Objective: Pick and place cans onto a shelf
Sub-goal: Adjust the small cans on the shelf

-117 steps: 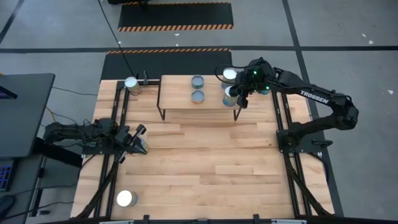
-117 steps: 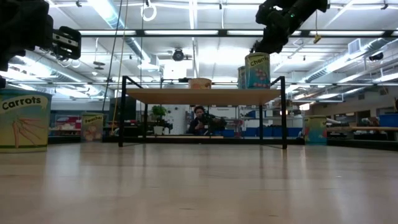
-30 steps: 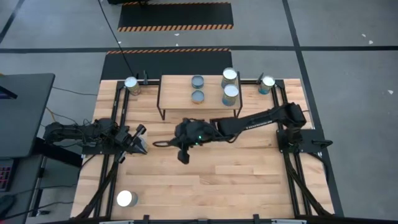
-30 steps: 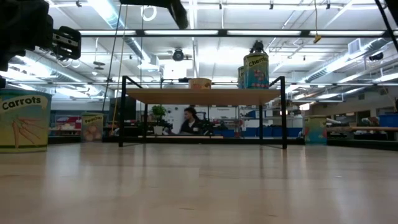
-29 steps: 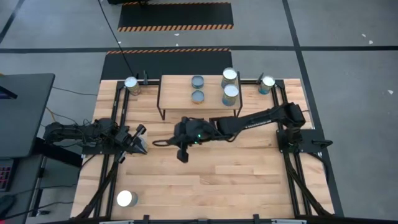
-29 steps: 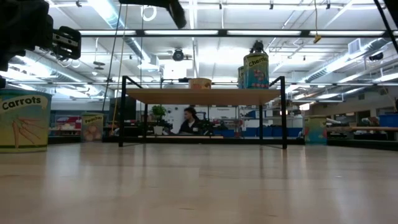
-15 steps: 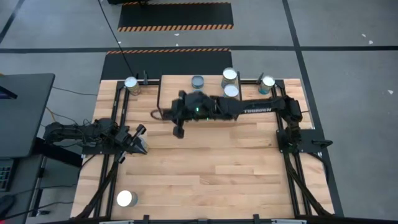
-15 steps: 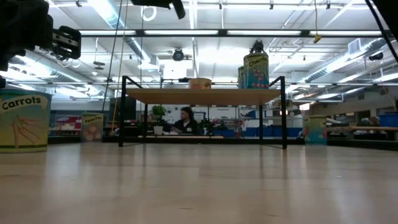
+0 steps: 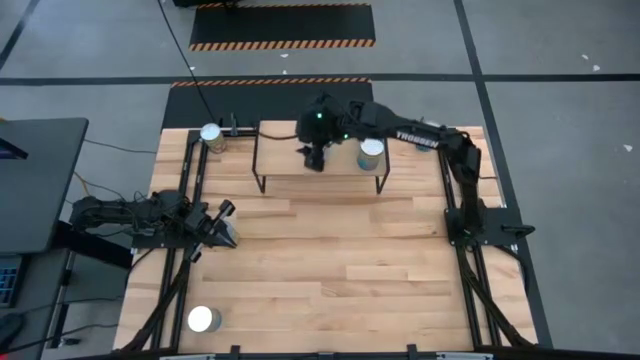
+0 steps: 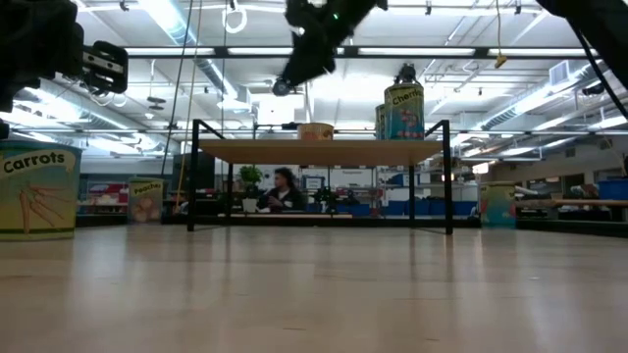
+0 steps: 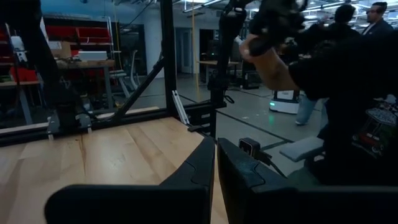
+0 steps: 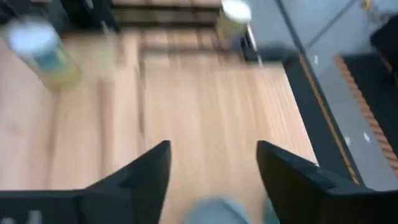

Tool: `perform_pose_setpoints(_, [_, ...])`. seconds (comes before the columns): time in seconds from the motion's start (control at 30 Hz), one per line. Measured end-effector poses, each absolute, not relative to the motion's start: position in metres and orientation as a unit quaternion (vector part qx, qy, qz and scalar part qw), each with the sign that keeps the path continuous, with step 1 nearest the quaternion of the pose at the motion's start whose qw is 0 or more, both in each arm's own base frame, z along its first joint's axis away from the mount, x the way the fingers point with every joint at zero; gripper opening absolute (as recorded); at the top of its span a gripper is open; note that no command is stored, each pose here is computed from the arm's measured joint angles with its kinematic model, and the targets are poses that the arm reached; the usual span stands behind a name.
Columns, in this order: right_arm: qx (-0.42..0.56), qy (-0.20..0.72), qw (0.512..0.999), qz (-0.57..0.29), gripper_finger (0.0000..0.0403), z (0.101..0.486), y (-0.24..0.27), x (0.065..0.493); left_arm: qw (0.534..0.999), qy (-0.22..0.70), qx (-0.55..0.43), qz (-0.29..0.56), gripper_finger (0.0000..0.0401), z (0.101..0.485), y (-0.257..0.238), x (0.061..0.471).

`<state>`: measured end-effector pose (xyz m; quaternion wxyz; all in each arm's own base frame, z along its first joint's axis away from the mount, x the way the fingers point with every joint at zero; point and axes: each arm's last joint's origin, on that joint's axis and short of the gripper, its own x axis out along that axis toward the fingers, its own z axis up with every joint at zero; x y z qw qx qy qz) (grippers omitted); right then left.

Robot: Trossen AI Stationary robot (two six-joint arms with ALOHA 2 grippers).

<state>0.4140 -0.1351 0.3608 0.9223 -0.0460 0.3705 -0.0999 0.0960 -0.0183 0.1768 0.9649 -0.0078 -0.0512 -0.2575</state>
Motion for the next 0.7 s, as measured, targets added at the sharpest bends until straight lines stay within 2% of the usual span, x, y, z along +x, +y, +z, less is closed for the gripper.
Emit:
perform_pose_setpoints(0.2, [-0.056,0.392,0.913,-0.096,0.0331,0.353,-0.168,0.4,0.965,-0.051,-0.008,-0.257,0.0027,0.177,-0.018,0.096])
perform_pose_setpoints(0.37, [-0.034,0.413,0.906,-0.091,0.0378,0.336,-0.182,0.394,0.965,-0.051,-0.008,-0.257,0.0027,0.177,-0.018,0.096])
perform_pose_setpoints(0.5, [-0.007,0.41,0.909,-0.077,0.0392,0.33,-0.192,0.389,0.965,-0.051,-0.008,-0.257,0.0027,0.177,-0.018,0.096])
perform_pose_setpoints(0.7, [0.04,0.411,0.909,-0.063,0.038,0.315,-0.209,0.38,0.965,-0.051,-0.008,-0.257,0.0027,0.177,-0.018,0.096])
